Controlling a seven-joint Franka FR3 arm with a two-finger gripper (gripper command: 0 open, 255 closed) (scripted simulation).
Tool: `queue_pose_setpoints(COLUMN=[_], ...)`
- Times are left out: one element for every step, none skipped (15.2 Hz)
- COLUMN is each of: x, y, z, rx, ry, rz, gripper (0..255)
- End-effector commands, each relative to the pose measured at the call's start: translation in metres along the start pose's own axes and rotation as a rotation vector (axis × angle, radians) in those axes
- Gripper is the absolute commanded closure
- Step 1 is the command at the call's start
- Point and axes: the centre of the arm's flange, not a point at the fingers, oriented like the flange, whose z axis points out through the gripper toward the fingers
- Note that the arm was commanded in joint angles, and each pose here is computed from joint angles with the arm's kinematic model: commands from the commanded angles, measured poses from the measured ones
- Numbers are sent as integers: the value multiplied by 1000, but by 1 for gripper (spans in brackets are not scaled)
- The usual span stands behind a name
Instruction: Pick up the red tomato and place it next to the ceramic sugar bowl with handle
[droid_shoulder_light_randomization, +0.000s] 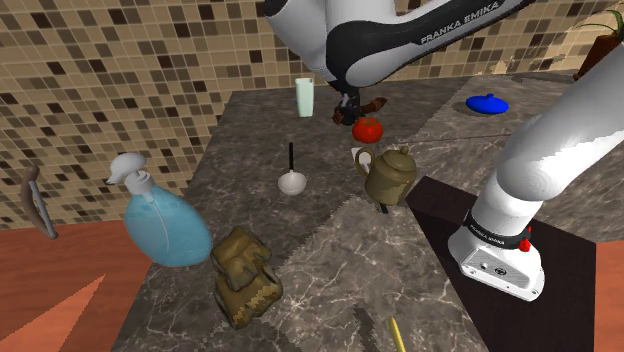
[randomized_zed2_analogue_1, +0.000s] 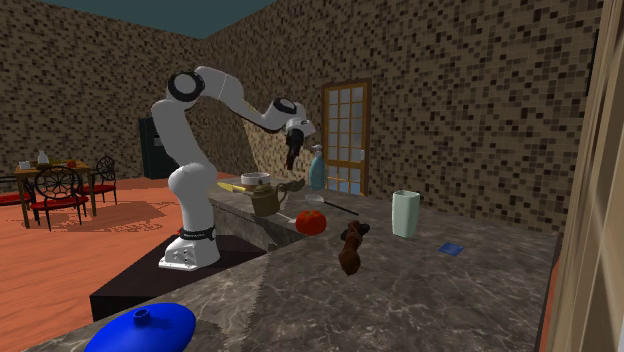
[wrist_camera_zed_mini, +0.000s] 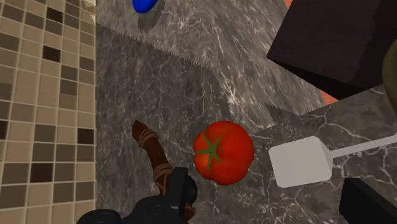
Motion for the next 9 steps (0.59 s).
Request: queue_pose_setpoints(x=[1,0,-1,-1,-1,-1,0,0,1], y=[-2,-2,-2,-3,-3,-3,-3,-3,-3], z=[29,42,55,69,82,95,108,121,135], rx=[-1,-3,-4,-5,-6,-8,-9,-10,-12], ry=[38,55,71,88,105,122,139,156,173], rz=[-28,-41,-54,-67,-80,-93,-106,-119,-132], gripper=[0,0,0,0,0,0,0,0,0])
